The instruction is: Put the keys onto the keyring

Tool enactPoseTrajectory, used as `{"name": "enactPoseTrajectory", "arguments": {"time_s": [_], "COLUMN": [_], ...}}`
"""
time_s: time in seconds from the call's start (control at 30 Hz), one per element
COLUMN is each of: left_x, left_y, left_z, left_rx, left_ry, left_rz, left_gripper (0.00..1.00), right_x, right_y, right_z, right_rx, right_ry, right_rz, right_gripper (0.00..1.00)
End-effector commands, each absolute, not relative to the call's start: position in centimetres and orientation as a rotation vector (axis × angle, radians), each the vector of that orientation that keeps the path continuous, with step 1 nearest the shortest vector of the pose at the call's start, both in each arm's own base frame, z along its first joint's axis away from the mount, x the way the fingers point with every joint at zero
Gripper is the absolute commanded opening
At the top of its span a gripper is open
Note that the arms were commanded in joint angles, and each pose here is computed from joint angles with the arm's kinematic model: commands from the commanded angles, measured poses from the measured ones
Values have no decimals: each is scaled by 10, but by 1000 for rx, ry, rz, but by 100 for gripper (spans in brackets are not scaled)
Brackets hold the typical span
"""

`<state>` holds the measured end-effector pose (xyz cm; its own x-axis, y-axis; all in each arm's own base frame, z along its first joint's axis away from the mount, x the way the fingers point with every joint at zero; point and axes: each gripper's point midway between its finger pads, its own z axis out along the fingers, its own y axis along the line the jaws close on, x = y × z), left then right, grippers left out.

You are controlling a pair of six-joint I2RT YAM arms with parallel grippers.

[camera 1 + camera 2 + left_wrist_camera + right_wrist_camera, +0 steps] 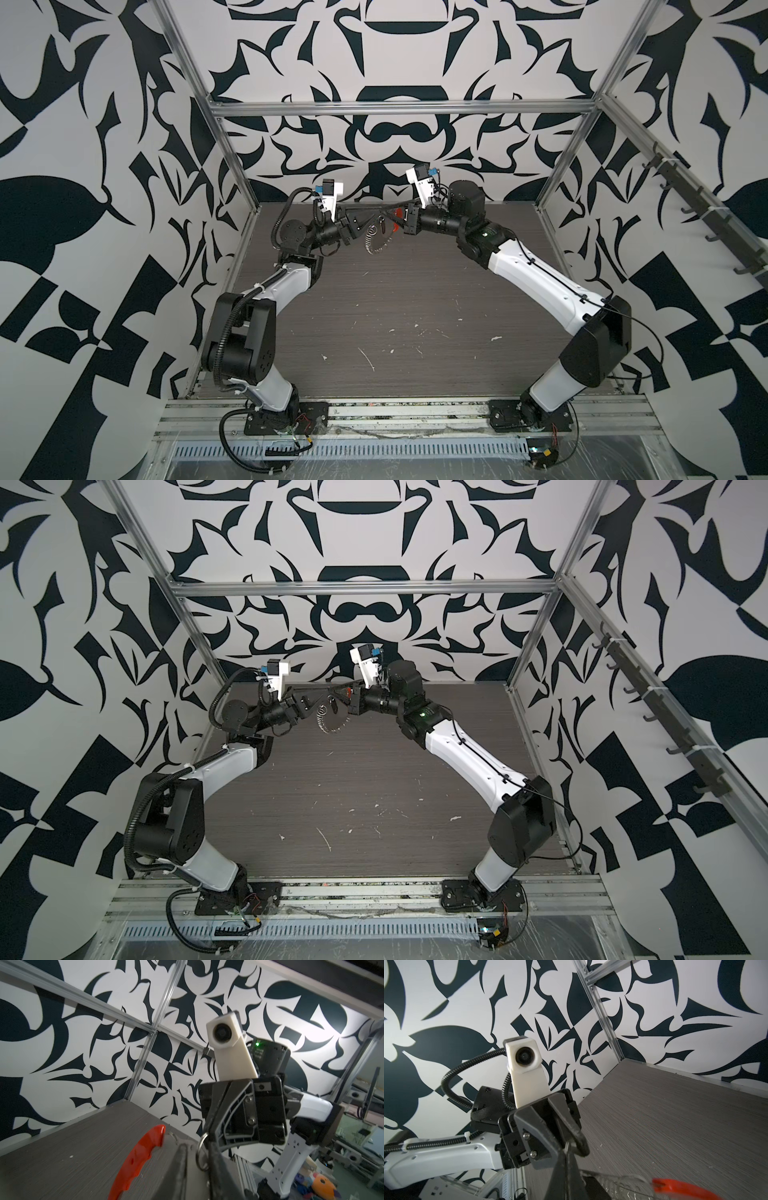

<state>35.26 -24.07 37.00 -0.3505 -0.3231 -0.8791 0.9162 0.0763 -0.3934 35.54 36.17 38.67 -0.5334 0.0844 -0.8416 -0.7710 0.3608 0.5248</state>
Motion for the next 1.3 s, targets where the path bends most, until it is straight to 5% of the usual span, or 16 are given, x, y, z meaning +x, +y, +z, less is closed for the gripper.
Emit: {"name": "enactPoseTrajectory", "arguments": {"time_s": [0.0,0.3,0.5,0.93,1.27], "left_x": [338,333,322,327,323], "left_y": [-247,-245,-247,-250,-251], "left_z": [371,329,325,334,335], "left_rx": [820,1081,1172,1209,1220], "left_ry": [1272,1508,1519,1518,1495], "left_rz": [-1436,-1119,-1185,-1210,-1241], "left_gripper": [30,22,18,26,20], "right_x": [346,346,338,323,320], "right_y": [356,340,339,347,354], "right_z": [418,389,391,390,394], "right_rx": [-690,-817,-884,-937,-947], "right_ry": [1694,1729,1691,1687,1681], "right_rz": [1186,938,921,1030,1062], "right_gripper": [0,0,0,0,0]}}
